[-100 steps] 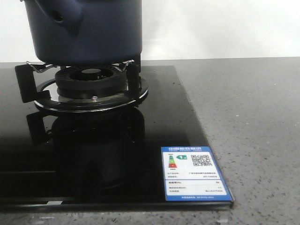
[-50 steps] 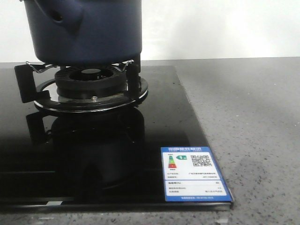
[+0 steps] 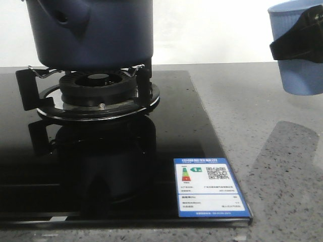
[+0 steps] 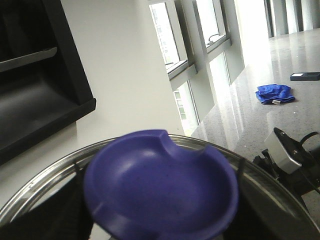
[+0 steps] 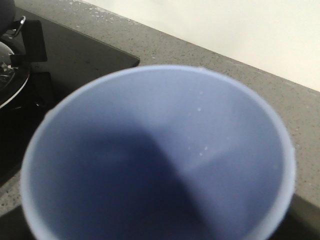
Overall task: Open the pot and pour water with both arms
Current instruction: 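Lower the cup onto the counter and open the right gripper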
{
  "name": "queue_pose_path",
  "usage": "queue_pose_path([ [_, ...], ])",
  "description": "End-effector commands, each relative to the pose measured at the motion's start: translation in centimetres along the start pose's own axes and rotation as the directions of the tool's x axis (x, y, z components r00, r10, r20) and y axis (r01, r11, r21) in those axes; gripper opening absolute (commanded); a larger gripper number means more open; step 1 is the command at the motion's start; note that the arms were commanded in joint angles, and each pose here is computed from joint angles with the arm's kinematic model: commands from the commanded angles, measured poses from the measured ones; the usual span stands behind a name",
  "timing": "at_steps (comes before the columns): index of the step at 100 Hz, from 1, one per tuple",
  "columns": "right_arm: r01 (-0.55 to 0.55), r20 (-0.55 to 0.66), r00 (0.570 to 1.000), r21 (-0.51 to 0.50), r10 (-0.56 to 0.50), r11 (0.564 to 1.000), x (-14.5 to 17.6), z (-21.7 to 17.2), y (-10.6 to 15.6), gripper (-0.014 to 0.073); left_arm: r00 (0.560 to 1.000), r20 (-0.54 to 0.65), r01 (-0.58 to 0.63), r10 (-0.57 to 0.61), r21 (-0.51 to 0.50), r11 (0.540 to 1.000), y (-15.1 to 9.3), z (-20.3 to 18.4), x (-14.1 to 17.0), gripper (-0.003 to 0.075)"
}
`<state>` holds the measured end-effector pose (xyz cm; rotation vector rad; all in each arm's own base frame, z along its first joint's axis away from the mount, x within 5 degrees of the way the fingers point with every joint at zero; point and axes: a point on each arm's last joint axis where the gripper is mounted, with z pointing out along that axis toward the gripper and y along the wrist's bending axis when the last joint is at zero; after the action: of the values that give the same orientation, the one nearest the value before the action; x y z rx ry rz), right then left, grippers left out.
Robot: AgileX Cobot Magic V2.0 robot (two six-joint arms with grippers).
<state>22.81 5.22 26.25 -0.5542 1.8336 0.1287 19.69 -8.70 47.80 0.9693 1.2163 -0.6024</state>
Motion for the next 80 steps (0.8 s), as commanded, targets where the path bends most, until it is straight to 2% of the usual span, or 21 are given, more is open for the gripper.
queue_pose_path([
  [1, 0.003, 0.092, 0.996, -0.007, -0.002, 1.0, -1.9, -0.5, -0.3, 0.0666, 0.994, 0.103, 0.028, -0.026, -0.01, 1.0, -0.1, -0.3, -2.0, 0.0231],
  [16, 0.007, 0.109, 0.994, -0.001, -0.007, 1.0, -2.2, -0.8, -0.3, 0.0664, 0.994, 0.1, 0.031, -0.031, 0.0, 1.0, 0.0, -0.2, -1.8, 0.0231],
  [25, 0.02, 0.171, 0.985, 0.008, -0.021, 1.0, -3.6, -1.8, -0.3, 0.0664, 0.995, 0.097, 0.036, -0.036, 0.002, 0.999, 0.1, -0.1, -1.6, 0.0231],
  [42, 0.066, 0.353, 0.933, 0.045, -0.078, 0.997, -7.6, -5.2, -0.4, 0.0664, 0.994, 0.066, 0.082, -0.083, 0.011, 0.997, 1.3, 1.0, 0.0, 0.0231],
  [54, 0.082, 0.429, 0.897, 0.075, -0.107, 0.994, -9.0, -7.5, -0.1, 0.0647, 0.989, 0.025, 0.146, -0.147, 0.029, 0.989, 2.9, 2.3, 2.4, 0.0231],
  [59, 0.085, 0.452, 0.885, 0.084, -0.114, 0.993, -9.2, -8.4, 0.0, 0.0589, 0.984, 0.005, 0.179, -0.179, 0.049, 0.983, 3.5, 3.0, 3.7, 0.0231],
  [66, 0.071, 0.494, 0.863, 0.089, -0.106, 0.993, -9.6, -9.9, 0.3, 0.0421, 0.975, -0.022, 0.223, -0.222, 0.085, 0.971, 4.0, 4.0, 5.3, 0.0231],
  [80, 0.081, 0.568, 0.811, 0.122, -0.137, 0.989, -10.2, -13.0, 0.9, -0.0074, 0.961, -0.061, 0.275, -0.27, 0.107, 0.955, 4.3, 6.1, 7.7, 0.0231],
])
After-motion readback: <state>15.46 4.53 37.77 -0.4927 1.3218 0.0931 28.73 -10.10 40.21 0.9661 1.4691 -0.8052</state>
